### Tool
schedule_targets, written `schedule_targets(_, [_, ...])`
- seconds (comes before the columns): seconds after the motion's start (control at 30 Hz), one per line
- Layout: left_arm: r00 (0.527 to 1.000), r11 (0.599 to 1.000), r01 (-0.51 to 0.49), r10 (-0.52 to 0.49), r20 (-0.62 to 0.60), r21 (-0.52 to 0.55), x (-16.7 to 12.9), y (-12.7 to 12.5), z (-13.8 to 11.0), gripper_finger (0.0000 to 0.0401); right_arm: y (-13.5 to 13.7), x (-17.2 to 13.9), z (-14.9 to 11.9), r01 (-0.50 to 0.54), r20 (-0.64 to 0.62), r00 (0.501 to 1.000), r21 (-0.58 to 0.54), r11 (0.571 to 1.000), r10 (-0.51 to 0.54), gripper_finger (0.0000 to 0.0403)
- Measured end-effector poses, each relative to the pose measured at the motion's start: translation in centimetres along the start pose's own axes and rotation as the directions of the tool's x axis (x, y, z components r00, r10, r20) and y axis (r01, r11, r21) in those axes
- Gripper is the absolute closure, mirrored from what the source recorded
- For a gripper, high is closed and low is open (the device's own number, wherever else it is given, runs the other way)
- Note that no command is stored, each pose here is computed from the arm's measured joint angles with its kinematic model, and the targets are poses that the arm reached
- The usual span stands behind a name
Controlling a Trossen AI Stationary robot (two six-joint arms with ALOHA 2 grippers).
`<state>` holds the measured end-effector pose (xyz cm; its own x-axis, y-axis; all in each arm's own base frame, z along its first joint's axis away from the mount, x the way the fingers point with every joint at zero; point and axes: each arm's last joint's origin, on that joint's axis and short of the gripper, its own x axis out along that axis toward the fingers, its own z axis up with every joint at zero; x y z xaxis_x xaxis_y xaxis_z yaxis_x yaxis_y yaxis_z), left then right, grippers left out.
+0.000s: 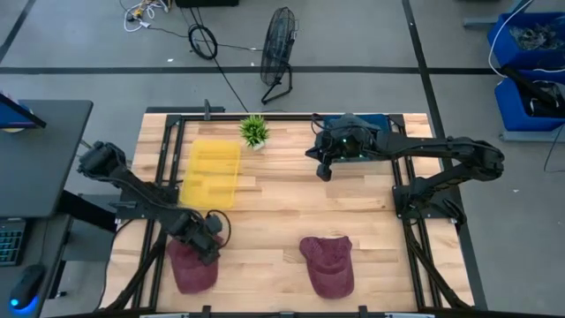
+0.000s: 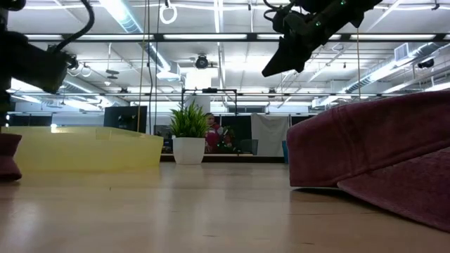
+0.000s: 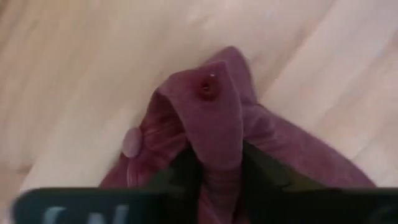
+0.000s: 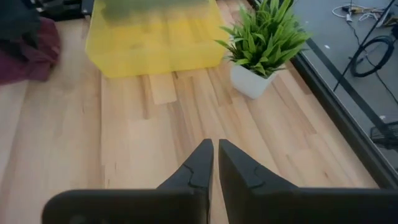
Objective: Pick & Place hat
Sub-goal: Put the left red cap into the yellow bin
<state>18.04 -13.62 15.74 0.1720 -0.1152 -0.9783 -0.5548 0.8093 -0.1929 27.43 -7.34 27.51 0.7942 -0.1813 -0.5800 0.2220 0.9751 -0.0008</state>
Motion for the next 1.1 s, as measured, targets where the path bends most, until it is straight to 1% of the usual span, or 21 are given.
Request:
schedule_targets(0.1, [1.000,0.999,0.030,-0.030,0.000,0.014,-0.8,-0.5,0.8,0.0373,0.0,0.0,0.1,0.001,0.007,1.000,-0.014,1.000,-0.001,0.0372])
schedule_targets(0.13, [0.999,0.999,0.041,-0.041,0.008,0.007,-1.4,-0.7,1.1,0.0384,0.0,0.0,0.1,0.001,0.009,1.000,-0.014,1.000,-0.001,0.0372])
schedule_targets(0.2, [0.997,0.998,0.059,-0.059,0.051,0.000,-3.1,-1.0,1.6,0.0386,0.0,0.0,0.1,0.001,0.009,1.000,-0.013,1.000,-0.001,0.0372])
schedule_targets(0.27, [0.993,0.999,0.036,-0.037,0.116,0.011,-5.4,-1.1,2.3,0.0385,0.0,0.0,0.1,0.001,0.010,1.000,-0.014,1.000,-0.001,0.0372])
schedule_targets(0.33, [0.983,0.999,-0.032,0.026,0.183,0.030,-7.8,-0.9,3.0,0.0385,0.0,0.0,0.1,0.001,0.011,1.000,-0.014,1.000,-0.001,0.0372])
schedule_targets(0.43, [0.944,0.983,-0.177,0.158,0.290,0.041,-12.0,-0.1,3.8,0.0389,0.0,0.0,0.1,0.001,0.013,1.000,-0.015,1.000,-0.001,0.0372])
schedule_targets(0.53, [0.884,0.944,-0.321,0.268,0.383,0.081,-15.3,0.9,4.7,0.0388,0.0,0.0,0.1,0.001,0.013,1.000,-0.015,1.000,0.000,0.0372])
schedule_targets(0.63, [0.818,0.900,-0.429,0.351,0.456,0.076,-17.5,2.1,6.2,0.0385,0.0,0.0,0.1,0.007,0.014,1.000,-0.016,1.000,-0.007,0.0372])
schedule_targets(0.67, [0.799,0.888,-0.455,0.376,0.469,0.065,-17.9,2.5,6.8,0.0385,-0.1,0.0,0.1,0.018,0.013,1.000,-0.016,1.000,-0.018,0.0372])
schedule_targets(0.77, [0.781,0.862,-0.504,0.428,0.454,0.054,-18.2,3.9,8.6,0.0387,-0.2,0.0,0.1,0.053,0.013,0.999,-0.017,0.998,-0.053,0.0372])
schedule_targets(0.8, [0.776,0.848,-0.527,0.450,0.442,0.061,-18.0,4.5,9.2,0.0387,-0.2,0.0,0.1,0.063,0.013,0.998,-0.017,0.998,-0.063,0.0372])
schedule_targets(0.87, [0.766,0.814,-0.573,0.492,0.414,0.093,-17.3,5.8,10.3,0.0387,-0.2,0.0,0.1,0.081,0.013,0.997,-0.016,0.997,-0.081,0.0372])
schedule_targets(0.97, [0.753,0.782,-0.611,0.528,0.392,0.120,-15.4,7.7,11.9,0.0386,-0.3,0.0,0.1,0.094,0.012,0.995,-0.016,0.995,-0.094,0.0372])
schedule_targets(1.03, [0.754,0.788,-0.606,0.525,0.394,0.109,-13.9,8.7,13.0,0.0386,-0.3,0.0,0.1,0.096,0.012,0.995,-0.015,0.995,-0.096,0.0372])
schedule_targets(1.1, [0.769,0.812,-0.575,0.493,0.407,0.102,-12.4,9.7,13.9,0.0386,-0.3,0.0,0.1,0.096,0.012,0.995,-0.014,0.995,-0.096,0.0372])
